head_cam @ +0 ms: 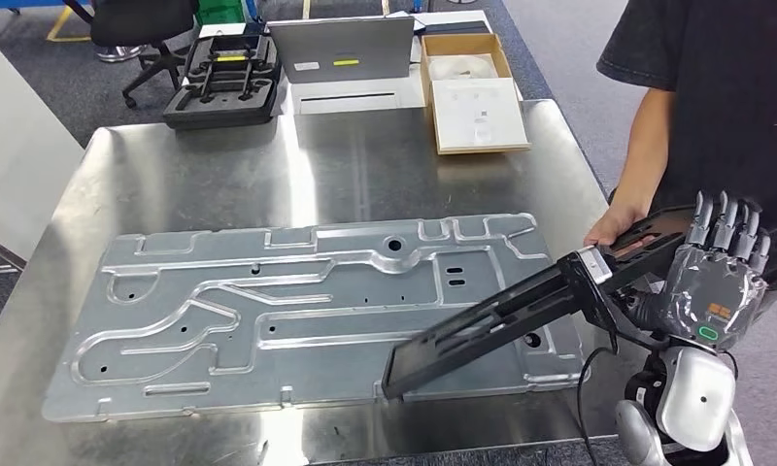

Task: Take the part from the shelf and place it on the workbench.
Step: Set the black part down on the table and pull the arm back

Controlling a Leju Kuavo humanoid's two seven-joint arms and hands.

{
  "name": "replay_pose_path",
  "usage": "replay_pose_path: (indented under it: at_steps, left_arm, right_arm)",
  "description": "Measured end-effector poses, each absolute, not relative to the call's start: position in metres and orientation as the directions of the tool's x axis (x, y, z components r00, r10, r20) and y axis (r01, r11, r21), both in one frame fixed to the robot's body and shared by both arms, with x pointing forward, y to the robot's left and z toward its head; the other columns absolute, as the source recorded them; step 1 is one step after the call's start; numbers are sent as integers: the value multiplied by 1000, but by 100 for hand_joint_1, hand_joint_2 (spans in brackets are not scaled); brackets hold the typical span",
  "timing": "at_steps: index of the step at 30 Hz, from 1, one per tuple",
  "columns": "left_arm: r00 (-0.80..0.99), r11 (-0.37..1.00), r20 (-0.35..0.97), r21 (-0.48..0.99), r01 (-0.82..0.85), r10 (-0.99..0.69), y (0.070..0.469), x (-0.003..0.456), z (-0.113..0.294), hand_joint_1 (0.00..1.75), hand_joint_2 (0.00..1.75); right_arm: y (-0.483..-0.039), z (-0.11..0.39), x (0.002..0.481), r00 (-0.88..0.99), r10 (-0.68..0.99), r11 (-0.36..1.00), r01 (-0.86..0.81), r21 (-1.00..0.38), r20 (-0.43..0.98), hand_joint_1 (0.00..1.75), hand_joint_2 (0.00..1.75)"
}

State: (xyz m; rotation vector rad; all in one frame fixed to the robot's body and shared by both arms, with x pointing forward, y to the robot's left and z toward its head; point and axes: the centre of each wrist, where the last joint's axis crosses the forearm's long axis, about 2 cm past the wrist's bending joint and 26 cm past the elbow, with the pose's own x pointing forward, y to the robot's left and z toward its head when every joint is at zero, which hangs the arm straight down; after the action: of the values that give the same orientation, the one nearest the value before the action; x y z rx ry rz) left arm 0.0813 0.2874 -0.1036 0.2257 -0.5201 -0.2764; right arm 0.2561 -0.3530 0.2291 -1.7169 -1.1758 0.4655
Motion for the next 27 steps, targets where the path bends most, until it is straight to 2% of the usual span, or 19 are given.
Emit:
replay_pose_path:
  at_steps: [2,3,5,10,12,27]
  left_arm:
    - [833,941,460,276,195,-308,288,82,-104,0,0]
    - [834,942,461,274,192,-304,288,82,-104,0,0]
    - [835,944,461,270,190,-300,287,82,-103,0,0]
    - [840,945,456,270,184,-293,287,81,-104,0,0]
    - [842,945,453,270,184,-293,287,81,-104,0,0]
    - [842,944,450,273,188,-297,286,81,-104,0,0]
  right_arm:
    - [-352,228,256,443,869,-37,504,-863,221,103,0]
    - [-351,228,256,441,868,-27,499,-866,227,129,0]
    - [-350,229,257,442,866,-14,488,-873,234,135,0]
    - [-348,230,259,446,862,-1,474,-881,239,163,0]
    - [-348,230,259,447,861,3,471,-882,242,170,0]
    - [-352,227,259,466,849,12,452,-892,247,169,0]
